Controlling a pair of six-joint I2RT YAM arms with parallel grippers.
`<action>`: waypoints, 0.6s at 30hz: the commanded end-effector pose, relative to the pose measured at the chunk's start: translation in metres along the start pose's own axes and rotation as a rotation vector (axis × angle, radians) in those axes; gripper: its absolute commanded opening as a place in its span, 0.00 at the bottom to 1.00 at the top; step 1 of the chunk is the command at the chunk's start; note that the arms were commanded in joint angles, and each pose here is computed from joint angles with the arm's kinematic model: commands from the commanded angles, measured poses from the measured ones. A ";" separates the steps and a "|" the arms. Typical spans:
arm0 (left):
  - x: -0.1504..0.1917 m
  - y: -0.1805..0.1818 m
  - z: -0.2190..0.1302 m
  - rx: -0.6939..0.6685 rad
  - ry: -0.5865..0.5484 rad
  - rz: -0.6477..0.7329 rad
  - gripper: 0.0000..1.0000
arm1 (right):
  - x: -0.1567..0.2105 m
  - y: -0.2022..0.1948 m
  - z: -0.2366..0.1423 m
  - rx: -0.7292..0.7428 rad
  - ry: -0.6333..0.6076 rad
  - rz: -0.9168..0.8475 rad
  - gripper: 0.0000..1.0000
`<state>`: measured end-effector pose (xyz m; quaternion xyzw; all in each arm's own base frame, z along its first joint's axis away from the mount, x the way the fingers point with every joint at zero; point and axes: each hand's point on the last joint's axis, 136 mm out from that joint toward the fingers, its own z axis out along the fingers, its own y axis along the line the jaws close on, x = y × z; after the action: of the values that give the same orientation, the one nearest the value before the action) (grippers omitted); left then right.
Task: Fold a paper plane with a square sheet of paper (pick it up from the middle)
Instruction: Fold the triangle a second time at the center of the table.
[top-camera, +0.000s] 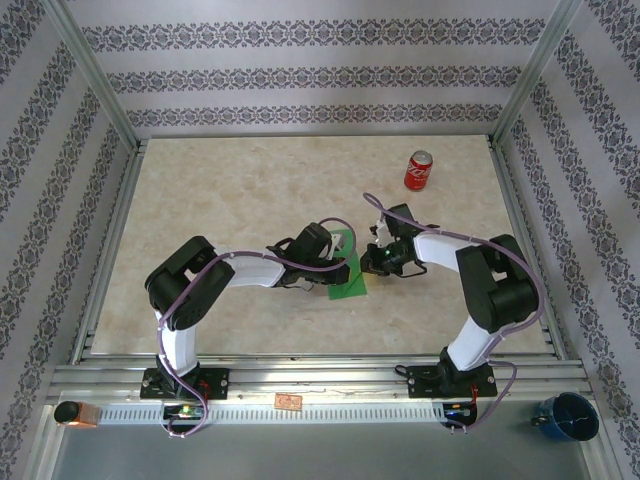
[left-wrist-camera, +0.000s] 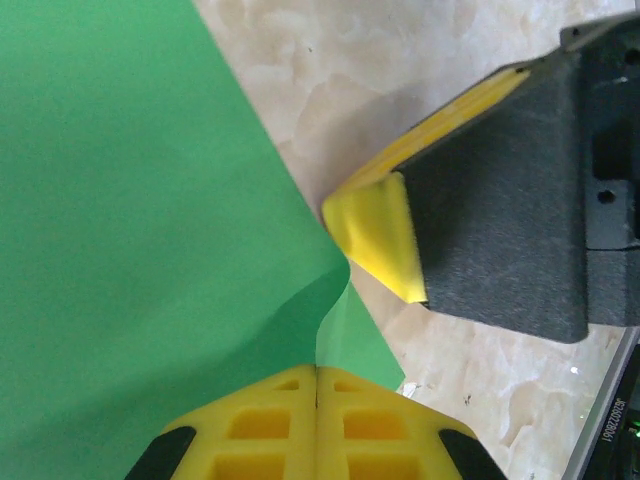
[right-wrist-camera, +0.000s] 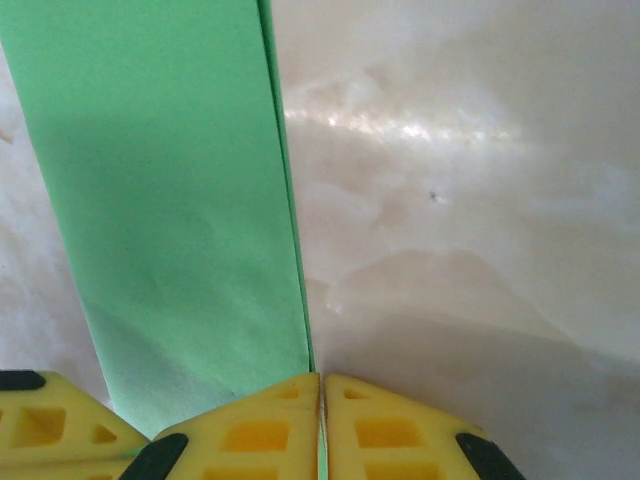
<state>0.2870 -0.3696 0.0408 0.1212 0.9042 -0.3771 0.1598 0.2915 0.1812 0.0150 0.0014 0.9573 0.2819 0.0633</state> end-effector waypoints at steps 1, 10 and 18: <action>-0.008 -0.013 -0.006 0.026 -0.042 0.017 0.00 | -0.001 0.007 0.001 -0.042 0.037 -0.059 0.13; -0.011 -0.006 -0.008 -0.013 -0.064 0.007 0.00 | -0.005 0.018 -0.023 -0.049 -0.046 -0.029 0.15; -0.014 -0.008 -0.008 -0.013 -0.067 0.012 0.00 | 0.022 0.012 -0.024 -0.062 -0.083 0.122 0.10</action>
<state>0.2930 -0.3665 0.0394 0.1122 0.9082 -0.3635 0.1745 0.2763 0.1779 0.0467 0.0314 0.9448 0.3110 0.0987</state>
